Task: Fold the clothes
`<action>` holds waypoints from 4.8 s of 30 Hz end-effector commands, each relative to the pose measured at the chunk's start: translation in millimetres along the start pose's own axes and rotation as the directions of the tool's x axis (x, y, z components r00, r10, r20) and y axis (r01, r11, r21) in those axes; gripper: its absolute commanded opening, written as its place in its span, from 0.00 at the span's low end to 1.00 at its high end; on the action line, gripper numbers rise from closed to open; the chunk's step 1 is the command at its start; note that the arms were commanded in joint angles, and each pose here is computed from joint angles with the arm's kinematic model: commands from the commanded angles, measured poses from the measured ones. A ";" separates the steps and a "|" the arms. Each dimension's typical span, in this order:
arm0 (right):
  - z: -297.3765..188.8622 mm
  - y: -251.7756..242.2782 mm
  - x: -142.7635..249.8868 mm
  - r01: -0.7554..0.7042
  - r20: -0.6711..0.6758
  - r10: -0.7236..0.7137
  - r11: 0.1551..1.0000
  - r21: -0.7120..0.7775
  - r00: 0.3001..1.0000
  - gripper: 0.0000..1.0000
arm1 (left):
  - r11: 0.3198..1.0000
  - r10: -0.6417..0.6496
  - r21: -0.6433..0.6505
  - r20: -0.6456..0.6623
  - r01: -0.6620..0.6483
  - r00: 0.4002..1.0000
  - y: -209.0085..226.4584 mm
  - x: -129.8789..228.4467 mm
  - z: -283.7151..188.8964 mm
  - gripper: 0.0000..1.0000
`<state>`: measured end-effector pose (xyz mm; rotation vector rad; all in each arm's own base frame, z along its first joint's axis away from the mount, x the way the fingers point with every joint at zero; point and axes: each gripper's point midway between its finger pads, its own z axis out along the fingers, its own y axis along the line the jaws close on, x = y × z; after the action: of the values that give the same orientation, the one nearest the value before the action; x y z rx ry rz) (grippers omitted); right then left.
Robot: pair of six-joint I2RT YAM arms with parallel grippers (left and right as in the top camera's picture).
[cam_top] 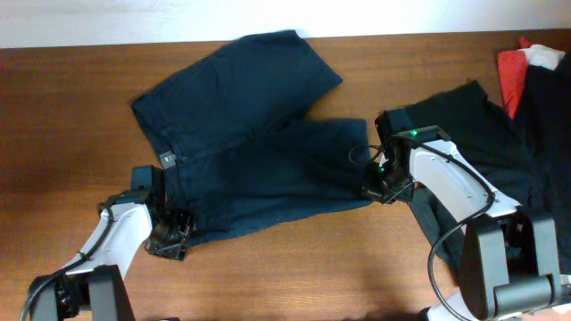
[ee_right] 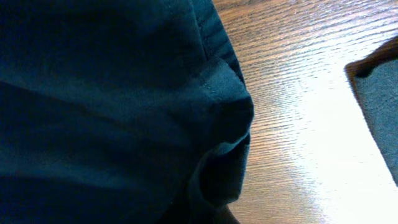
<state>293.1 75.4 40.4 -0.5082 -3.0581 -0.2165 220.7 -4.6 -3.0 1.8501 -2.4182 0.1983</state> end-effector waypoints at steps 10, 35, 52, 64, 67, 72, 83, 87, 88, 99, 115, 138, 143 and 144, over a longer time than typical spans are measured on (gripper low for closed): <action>-28.3 -9.3 -6.5 0.007 0.067 -0.007 1.000 -0.002 0.998 0.04 | 0.857 0.508 0.140 -0.065 -0.497 0.859 -19.2 22.7 -14.5 0.01; -154.7 52.1 -120.1 0.410 0.608 -0.318 0.912 -0.014 0.727 0.04 | 0.929 0.360 -0.028 0.297 -0.369 0.884 -43.5 -16.3 -108.2 0.01; -119.9 88.0 -174.3 0.450 0.689 -0.313 0.893 -0.022 0.654 0.99 | 0.817 0.422 0.157 0.494 -0.555 0.760 -154.9 -90.2 -140.0 0.98; -90.4 72.3 -67.4 0.449 0.328 -0.371 0.871 -0.202 0.869 0.75 | 0.621 0.731 0.284 0.128 -0.731 0.671 -64.9 6.3 10.4 0.54; -90.4 72.4 -67.4 0.449 0.328 -0.371 0.870 -0.202 0.869 0.74 | 0.590 0.754 0.299 0.129 -0.750 0.644 -69.5 16.9 10.6 0.34; -89.5 74.9 -65.4 0.456 0.326 -0.379 0.867 -0.203 0.866 0.29 | 0.609 0.752 0.264 0.109 -0.748 0.651 -67.1 14.1 3.8 0.01; 34.7 205.4 56.7 0.684 0.091 -0.698 0.653 -0.327 0.710 0.04 | 0.523 0.818 0.180 0.169 -0.833 0.550 -98.2 17.8 -176.0 0.01; 86.9 250.5 114.3 0.725 0.068 -0.776 0.549 -0.416 0.627 0.04 | 0.514 0.819 0.211 0.166 -0.832 0.549 -100.8 23.2 -180.1 0.01; 98.1 262.7 129.3 0.750 0.088 -0.800 0.509 -0.421 0.593 0.04 | 0.506 0.820 0.232 0.168 -0.831 0.547 -103.0 27.0 -184.6 0.01; 12.3 116.3 5.2 0.549 -0.029 -0.560 0.820 -0.161 0.828 0.08 | 0.504 0.817 0.201 0.204 -0.840 0.539 -106.2 20.4 -191.9 0.01; 74.3 40.6 14.1 0.445 -0.115 -0.444 0.895 -0.013 0.889 0.04 | 0.129 0.925 0.436 0.271 -0.891 0.267 -153.6 172.7 -198.2 0.01; -18.4 19.1 -59.6 0.282 -0.038 -0.280 0.958 0.054 0.959 0.17 | -0.001 0.961 0.373 0.258 -0.928 0.103 -188.9 252.4 -116.8 0.02; -61.1 -2.0 -83.1 0.220 -0.005 -0.220 0.974 0.049 0.976 0.17 | -0.080 0.956 0.388 0.291 -0.918 0.039 -186.0 281.8 -117.4 0.26; -61.1 -2.5 -82.0 0.219 -0.010 -0.219 0.974 0.050 0.976 0.17 | -0.095 0.952 0.389 0.305 -0.916 0.030 -187.4 286.2 -118.4 0.52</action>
<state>368.7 43.5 89.8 -0.1719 -3.0892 -0.1659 326.5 -289.2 155.3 -0.3825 -3.2259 0.9646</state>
